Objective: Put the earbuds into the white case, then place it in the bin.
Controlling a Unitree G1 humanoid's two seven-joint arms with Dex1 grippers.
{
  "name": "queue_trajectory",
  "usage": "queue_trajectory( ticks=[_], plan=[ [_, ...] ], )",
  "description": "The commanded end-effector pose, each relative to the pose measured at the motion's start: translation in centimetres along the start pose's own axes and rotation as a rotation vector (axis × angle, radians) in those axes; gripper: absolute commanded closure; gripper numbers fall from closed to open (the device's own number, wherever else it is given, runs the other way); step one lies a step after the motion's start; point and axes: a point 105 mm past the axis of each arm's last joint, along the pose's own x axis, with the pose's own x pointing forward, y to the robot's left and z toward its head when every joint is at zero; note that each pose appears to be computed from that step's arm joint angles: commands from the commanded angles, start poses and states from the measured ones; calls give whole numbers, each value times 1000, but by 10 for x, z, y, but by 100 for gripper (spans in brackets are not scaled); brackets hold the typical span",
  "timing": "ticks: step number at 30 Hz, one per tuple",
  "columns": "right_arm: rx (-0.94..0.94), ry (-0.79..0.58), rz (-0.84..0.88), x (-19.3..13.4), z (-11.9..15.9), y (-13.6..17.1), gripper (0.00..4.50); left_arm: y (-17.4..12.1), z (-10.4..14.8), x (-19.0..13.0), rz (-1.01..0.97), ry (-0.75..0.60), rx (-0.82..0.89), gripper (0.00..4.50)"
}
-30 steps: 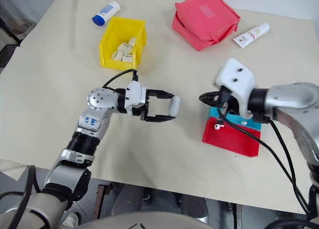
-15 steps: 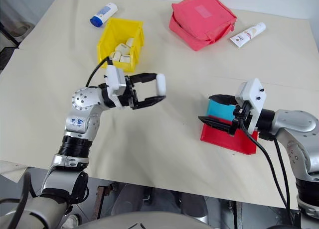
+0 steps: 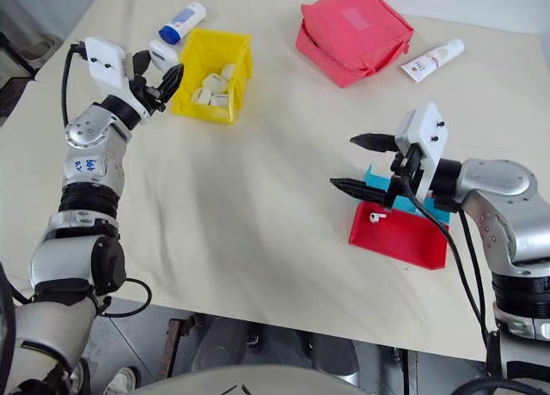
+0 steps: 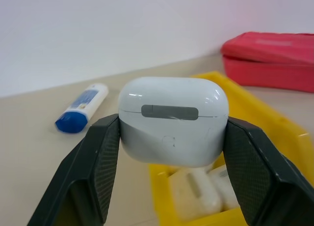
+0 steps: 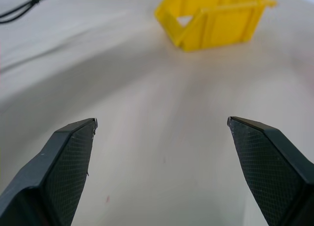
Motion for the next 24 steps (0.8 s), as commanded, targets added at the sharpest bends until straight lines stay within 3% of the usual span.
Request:
queue_trajectory(
  ticks=[1, 10, 11, 15, 19, 24],
  plan=[
    [-44, -26, 8, -1, 10, -2, 3, -4, 12, 7, -48, -40, 27, 171],
    [-56, -15, 14, 1, 10, -6, 3, -24, 18, 16, -188, -54, 8, 171],
    [-56, -14, 15, 1, 9, -6, 0, -24, 18, 17, -185, -47, 4, 100],
    [-57, -13, 18, 3, 9, -7, 0, -19, 17, 19, -142, -20, 56, 3],
    [-59, -9, 18, 2, 8, -6, 0, -19, 24, 18, -162, -43, 96, 3],
    [-56, 2, 9, -3, 6, -6, 0, -38, 34, -5, -375, -154, 111, 3]
  ],
)
